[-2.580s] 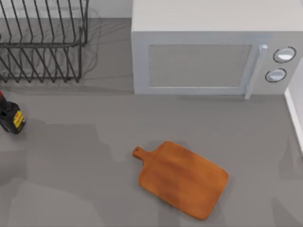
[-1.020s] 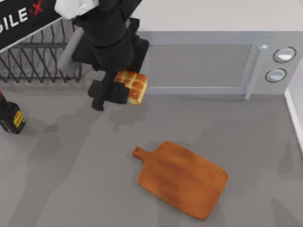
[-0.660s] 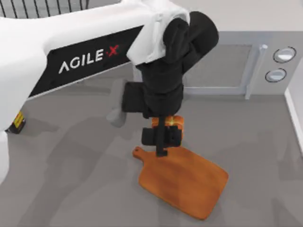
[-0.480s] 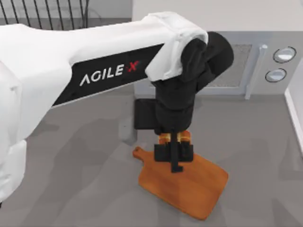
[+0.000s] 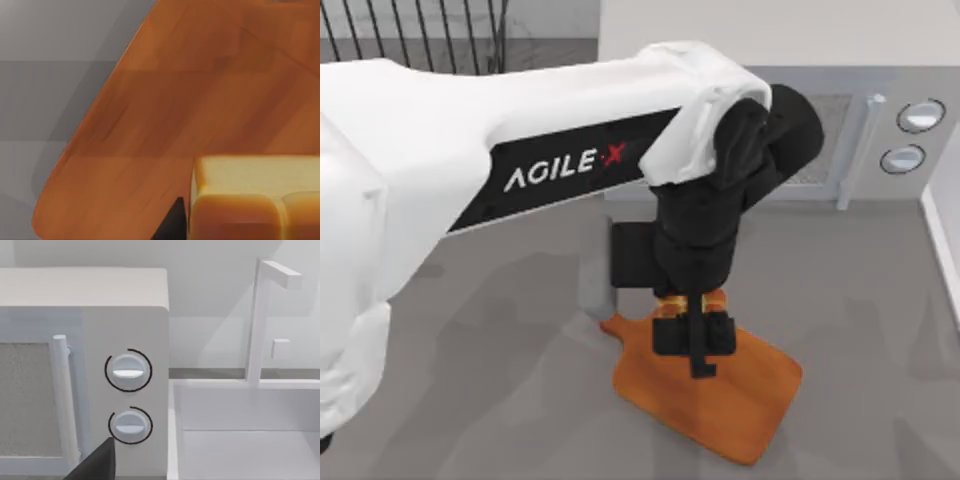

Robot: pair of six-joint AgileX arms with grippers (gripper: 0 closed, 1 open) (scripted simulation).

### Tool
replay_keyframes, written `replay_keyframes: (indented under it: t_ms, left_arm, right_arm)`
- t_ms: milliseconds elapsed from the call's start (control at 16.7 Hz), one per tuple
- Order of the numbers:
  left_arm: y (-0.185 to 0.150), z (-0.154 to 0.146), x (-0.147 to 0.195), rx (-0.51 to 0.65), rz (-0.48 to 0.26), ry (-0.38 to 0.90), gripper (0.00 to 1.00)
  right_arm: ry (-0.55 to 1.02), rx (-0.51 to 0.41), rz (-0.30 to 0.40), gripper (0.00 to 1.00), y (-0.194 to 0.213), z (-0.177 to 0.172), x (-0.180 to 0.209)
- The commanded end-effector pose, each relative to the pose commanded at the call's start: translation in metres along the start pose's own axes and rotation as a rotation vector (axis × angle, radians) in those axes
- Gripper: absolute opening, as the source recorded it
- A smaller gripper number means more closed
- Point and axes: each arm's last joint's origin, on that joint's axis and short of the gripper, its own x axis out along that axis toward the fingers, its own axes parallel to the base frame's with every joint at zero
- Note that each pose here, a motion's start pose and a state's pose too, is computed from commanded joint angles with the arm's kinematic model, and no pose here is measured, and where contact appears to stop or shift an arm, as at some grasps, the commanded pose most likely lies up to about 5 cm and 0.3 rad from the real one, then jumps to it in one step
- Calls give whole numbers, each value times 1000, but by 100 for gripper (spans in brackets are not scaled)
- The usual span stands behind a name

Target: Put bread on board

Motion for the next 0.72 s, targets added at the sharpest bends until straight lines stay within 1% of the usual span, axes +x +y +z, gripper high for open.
replay_keyframes:
  t_ms: [360, 720]
  left_arm:
    - [0, -1, 15, -1, 4, -3, 0]
    - [0, -3, 30, 1, -16, 15, 0]
  right_arm:
    - [0, 0, 0, 100, 0, 0, 0]
    - [0, 0, 0, 100, 0, 0, 0]
